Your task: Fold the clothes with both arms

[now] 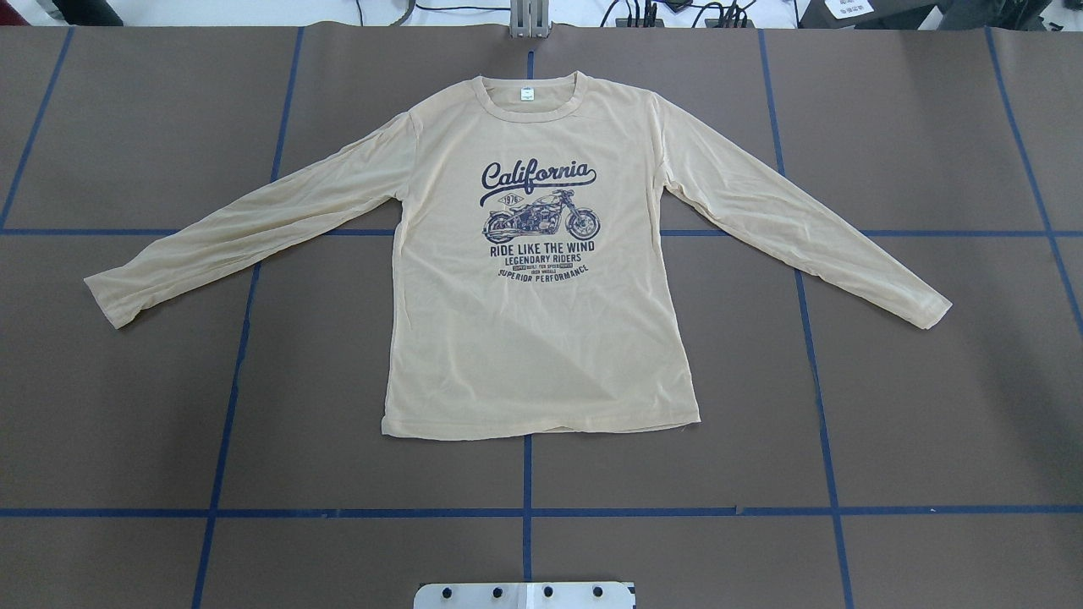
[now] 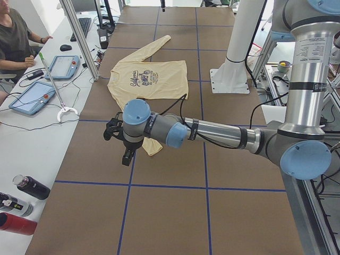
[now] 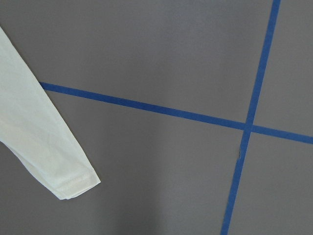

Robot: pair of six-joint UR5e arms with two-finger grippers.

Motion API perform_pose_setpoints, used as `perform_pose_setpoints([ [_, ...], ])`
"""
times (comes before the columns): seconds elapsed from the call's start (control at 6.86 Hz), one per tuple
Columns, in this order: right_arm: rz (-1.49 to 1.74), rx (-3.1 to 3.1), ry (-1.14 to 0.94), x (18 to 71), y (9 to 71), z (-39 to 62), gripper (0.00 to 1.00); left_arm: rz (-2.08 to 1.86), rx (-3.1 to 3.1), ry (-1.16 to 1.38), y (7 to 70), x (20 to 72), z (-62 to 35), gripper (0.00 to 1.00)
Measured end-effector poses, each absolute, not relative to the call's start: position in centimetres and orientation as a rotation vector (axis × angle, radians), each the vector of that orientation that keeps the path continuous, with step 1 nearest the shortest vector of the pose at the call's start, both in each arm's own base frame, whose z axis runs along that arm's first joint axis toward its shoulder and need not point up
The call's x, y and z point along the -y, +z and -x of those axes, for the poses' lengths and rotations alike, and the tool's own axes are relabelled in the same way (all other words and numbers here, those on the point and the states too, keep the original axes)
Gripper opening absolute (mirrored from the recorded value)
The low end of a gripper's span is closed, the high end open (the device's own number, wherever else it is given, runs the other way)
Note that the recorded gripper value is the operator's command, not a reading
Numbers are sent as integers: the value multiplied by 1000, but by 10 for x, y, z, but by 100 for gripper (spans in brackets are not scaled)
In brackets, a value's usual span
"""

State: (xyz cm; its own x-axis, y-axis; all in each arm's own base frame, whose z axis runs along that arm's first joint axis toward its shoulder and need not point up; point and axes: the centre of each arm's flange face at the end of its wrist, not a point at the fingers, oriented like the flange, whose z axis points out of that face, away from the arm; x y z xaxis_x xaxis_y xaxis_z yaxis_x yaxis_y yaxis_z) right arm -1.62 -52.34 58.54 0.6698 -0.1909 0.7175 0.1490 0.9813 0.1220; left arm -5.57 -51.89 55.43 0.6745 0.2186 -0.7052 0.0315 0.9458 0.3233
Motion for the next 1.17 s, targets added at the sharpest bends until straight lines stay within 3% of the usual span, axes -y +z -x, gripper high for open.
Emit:
perform_pose_setpoints([
  [1.17, -21, 821, -251, 516, 588, 61, 100, -338, -837, 157, 555, 517, 37, 99],
])
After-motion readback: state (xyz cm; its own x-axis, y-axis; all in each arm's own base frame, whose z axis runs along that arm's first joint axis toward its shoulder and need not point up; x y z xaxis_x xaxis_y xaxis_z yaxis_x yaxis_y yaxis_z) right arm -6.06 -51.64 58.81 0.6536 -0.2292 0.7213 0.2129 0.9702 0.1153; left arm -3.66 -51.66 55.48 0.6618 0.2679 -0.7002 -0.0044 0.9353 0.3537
